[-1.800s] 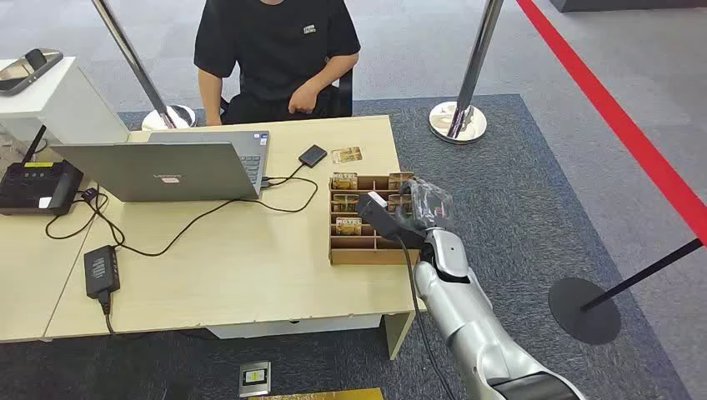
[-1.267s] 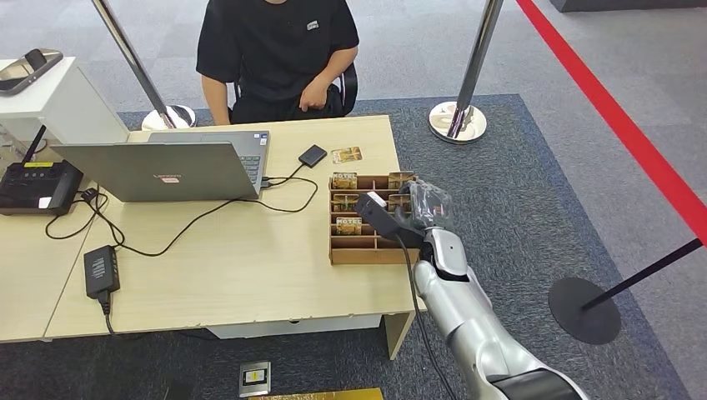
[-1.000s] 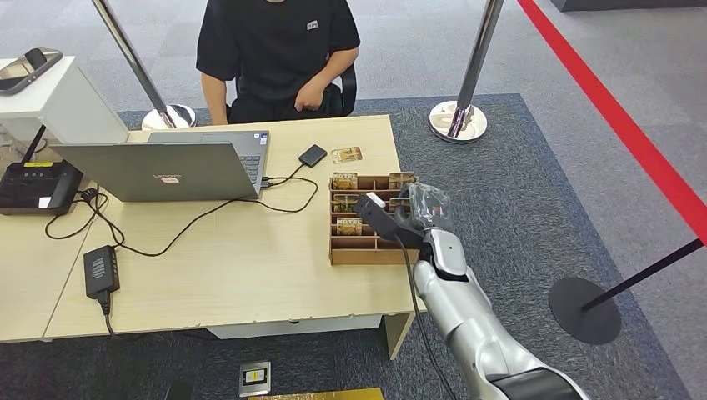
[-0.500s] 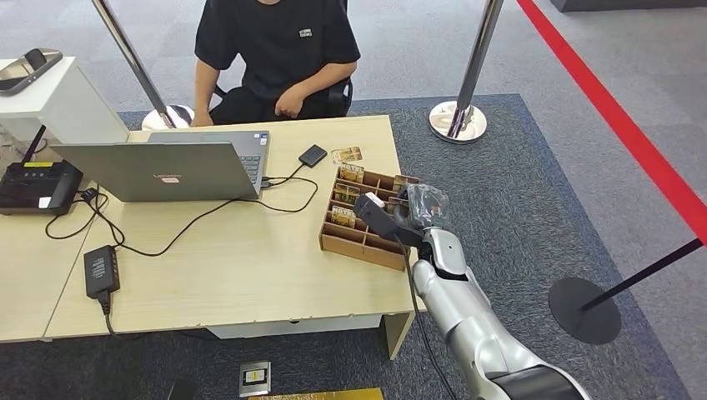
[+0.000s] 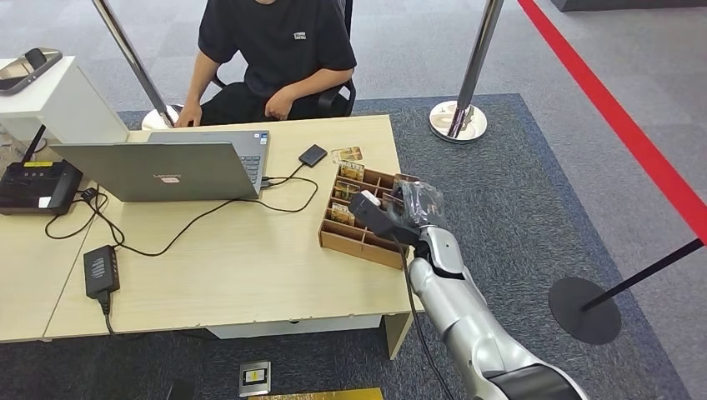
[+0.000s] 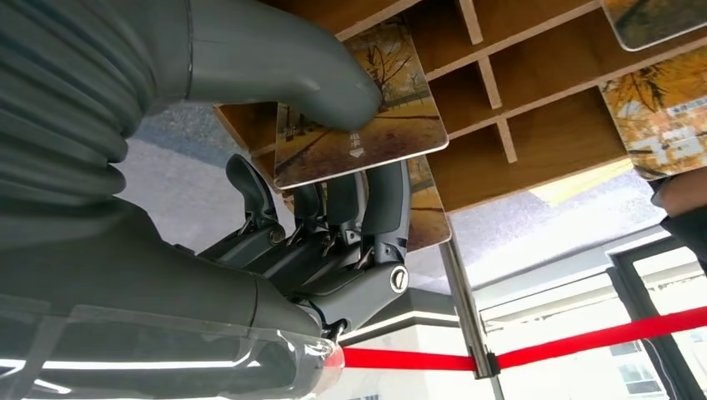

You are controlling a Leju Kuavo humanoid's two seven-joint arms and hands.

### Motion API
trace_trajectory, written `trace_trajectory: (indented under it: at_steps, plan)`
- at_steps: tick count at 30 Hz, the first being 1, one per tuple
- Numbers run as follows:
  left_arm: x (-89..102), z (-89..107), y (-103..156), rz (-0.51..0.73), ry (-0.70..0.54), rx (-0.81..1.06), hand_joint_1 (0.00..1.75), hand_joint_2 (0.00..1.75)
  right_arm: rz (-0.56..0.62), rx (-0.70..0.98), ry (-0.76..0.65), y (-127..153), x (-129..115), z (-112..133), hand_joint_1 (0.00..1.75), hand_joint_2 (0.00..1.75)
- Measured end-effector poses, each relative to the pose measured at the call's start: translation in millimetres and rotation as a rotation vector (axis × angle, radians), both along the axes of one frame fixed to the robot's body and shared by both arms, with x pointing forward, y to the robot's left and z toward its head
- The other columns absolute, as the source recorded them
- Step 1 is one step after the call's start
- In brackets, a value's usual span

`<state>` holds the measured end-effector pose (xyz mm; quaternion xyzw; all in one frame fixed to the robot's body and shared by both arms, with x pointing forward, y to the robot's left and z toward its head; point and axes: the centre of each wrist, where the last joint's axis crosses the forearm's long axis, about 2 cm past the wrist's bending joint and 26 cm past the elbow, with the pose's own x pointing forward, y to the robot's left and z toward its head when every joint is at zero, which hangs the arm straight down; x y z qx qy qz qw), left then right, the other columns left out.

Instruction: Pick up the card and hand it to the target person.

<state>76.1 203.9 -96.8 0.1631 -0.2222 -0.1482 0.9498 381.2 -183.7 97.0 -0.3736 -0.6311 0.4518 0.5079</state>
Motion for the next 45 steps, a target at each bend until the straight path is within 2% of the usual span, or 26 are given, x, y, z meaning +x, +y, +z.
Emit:
trace_trajectory:
  at_steps: [14, 21, 26, 38, 45]
  plan:
    - [-1.6, -0.3, 0.1, 0.012, -0.003, 0.0, 0.0, 0.0, 0.066, 0.044, -0.158, 14.4, 8.0, 33.2, 1.42, 1.75]
    - [-2.7, -0.4, 0.2, 0.017, -0.004, 0.004, 0.0, 0.0, 0.12, 0.054, -0.249, 26.8, 5.8, 57.4, 1.44, 1.75]
    - [-3.2, -0.5, 0.2, 0.014, -0.005, 0.004, 0.0, 0.0, 0.144, 0.067, -0.303, 33.0, 5.1, 71.3, 1.51, 1.75]
    - [2.1, 0.5, -0.3, -0.013, -0.001, 0.008, 0.0, 0.0, 0.166, 0.101, -0.353, 44.9, 13.6, 89.9, 1.64, 1.75]
    - [6.2, 1.5, -2.0, -0.034, -0.002, 0.011, 0.0, 0.0, 0.158, 0.056, -0.398, 57.6, 21.8, 99.5, 1.62, 1.75]
